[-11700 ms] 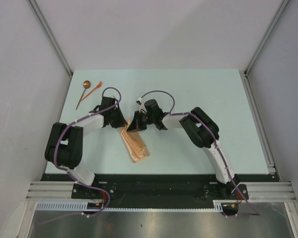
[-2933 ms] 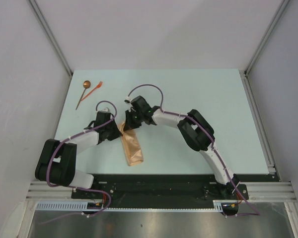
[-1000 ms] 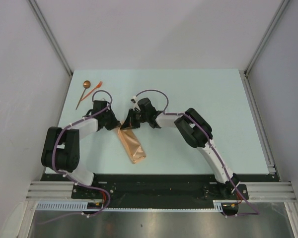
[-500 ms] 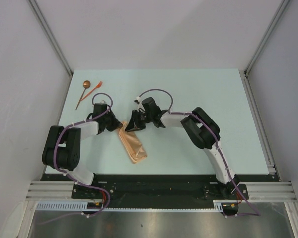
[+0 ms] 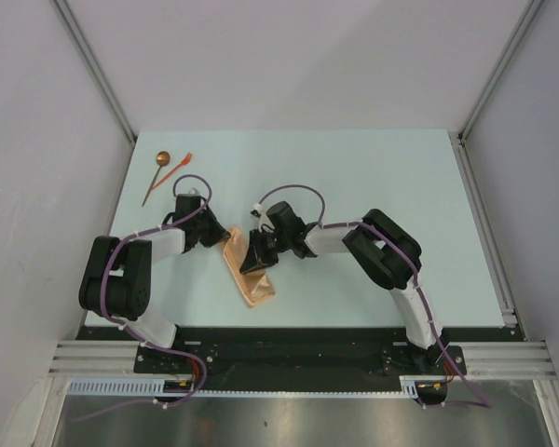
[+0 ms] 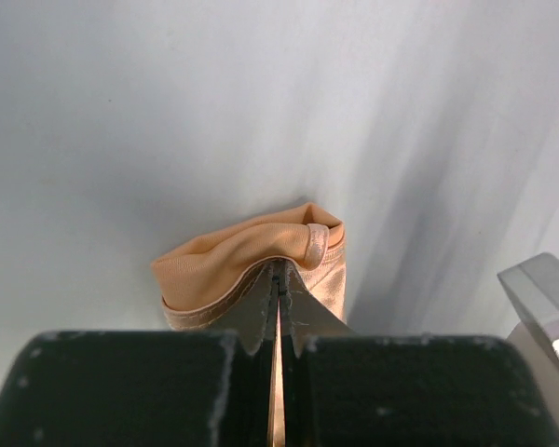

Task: Fold the napkin into a case and place the utensils inside
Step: Stuff the top corner of the smaller-rectangle-folded napkin into the folded napkin, then pick up the smaller rectangle-folded napkin from the center of the board.

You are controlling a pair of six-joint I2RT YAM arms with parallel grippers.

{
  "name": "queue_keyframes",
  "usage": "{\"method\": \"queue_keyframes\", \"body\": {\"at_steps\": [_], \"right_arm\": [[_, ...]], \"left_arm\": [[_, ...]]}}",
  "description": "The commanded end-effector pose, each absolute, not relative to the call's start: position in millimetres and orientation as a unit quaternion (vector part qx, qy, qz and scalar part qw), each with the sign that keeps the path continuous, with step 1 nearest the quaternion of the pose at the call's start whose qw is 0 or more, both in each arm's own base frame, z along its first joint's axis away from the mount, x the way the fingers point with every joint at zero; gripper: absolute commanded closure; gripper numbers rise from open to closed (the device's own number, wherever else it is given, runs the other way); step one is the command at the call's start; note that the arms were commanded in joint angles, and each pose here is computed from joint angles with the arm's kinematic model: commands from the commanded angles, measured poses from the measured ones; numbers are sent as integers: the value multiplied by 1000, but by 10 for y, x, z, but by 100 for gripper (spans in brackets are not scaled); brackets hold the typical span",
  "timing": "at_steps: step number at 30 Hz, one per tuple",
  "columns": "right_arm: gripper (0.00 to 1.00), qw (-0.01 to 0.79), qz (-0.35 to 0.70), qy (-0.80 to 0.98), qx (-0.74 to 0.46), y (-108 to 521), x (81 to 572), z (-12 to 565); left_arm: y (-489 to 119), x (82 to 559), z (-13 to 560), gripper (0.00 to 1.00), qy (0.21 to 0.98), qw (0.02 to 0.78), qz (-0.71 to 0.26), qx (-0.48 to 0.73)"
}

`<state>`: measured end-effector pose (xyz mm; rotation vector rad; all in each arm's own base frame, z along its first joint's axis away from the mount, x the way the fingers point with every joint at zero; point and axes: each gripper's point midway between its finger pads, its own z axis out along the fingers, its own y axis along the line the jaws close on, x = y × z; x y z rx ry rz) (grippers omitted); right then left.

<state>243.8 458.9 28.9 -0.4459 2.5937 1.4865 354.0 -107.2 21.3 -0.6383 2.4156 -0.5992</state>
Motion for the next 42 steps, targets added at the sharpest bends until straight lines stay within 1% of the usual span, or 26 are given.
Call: {"method": "queue_keyframes", "body": {"at_steps": [1, 4, 5, 6, 7, 8, 9, 10, 11, 12, 13, 14, 15, 16, 17, 19, 21, 22, 24, 25, 28, 31, 32, 36, 39, 42], "right_arm": [[80, 85, 481, 852, -191, 4610, 2379, 287], [78, 123, 458, 853, -217, 4577, 2473, 427], [78, 121, 444, 860, -220, 4525, 2463, 461], [77, 145, 434, 857, -239, 4528, 2525, 503], [74, 146, 424, 859, -247, 4527, 2518, 556], [73, 141, 409, 865, -256, 4489, 2483, 562], [72, 154, 394, 868, -261, 4468, 2524, 613], [67, 162, 382, 865, -281, 4452, 2533, 627], [64, 158, 372, 866, -294, 4465, 2493, 695], [63, 166, 354, 871, -298, 4437, 2524, 694], [55, 166, 339, 871, -314, 4405, 2500, 687], [51, 173, 336, 868, -323, 4442, 2510, 743], [47, 181, 326, 868, -327, 4454, 2527, 755], [39, 175, 312, 872, -335, 4424, 2512, 699], [35, 186, 311, 866, -344, 4510, 2536, 793], [29, 190, 280, 875, -347, 4508, 2571, 688], [26, 211, 259, 874, -352, 4603, 2638, 710], [25, 197, 242, 881, -355, 4593, 2614, 589], [23, 206, 230, 881, -359, 4683, 2609, 609], [23, 207, 223, 881, -361, 4701, 2593, 588], [23, 204, 201, 886, -364, 4766, 2542, 493], [23, 209, 167, 889, -371, 4784, 2491, 391], [22, 219, 143, 892, -369, 4741, 2546, 327], [24, 222, 111, 894, -372, 4744, 2515, 235], [28, 225, 83, 894, -378, 4761, 2462, 154], [37, 232, 47, 897, -373, 4741, 2416, 116]], "left_arm": [[-1036, 3406, 106, 100, 909, 266, -207, -244], [-1045, 3418, 179, 100, 907, 275, -209, -240], [-1051, 3426, 207, 100, 907, 279, -210, -238], [-1062, 3387, 225, 99, 908, 271, -212, -238], [-1077, 3427, 333, 97, 904, 280, -219, -237], [-1102, 3429, 396, 90, 902, 281, -227, -236], [-1108, 3411, 459, 86, 901, 281, -230, -236], [-1119, 3464, 588, 80, 898, 290, -235, -233], [-1116, 3484, 762, 69, 893, 306, -239, -226], [-1095, 3454, 832, 65, 895, 305, -233, -227], [-1078, 3512, 986, 61, 891, 319, -232, -225], [-1032, 3526, 1188, 57, 883, 341, -233, -221], [-994, 3487, 1248, 55, 885, 340, -229, -222], [-967, 3513, 1408, 53, 879, 356, -229, -221], [-914, 3499, 1569, 48, 871, 374, -228, -221], [-765, 3442, 1727, 46, 868, 387, -207, -233], [-641, 3355, 1948, 45, 856, 416, -192, -240], [-557, 3308, 2001, 44, 853, 424, -175, -250], [-482, 3205, 2210, 41, 837, 448, -176, -261], [-367, 3181, 2292, 40, 827, 465, -154, -275], [-238, 3071, 2486, 37, 812, 487, -134, -293], [-173, 2998, 2599, 36, 811, 494, -117, -292], [-154, 2981, 2606, 36, 811, 494, -112, -293], [-190, 2955, 2627, 36, 814, 495, -120, -280], [-215, 2939, 2637, 36, 815, 494, -125, -275], [-220, 2924, 2667, 36, 814, 498, -127, -270]]}}
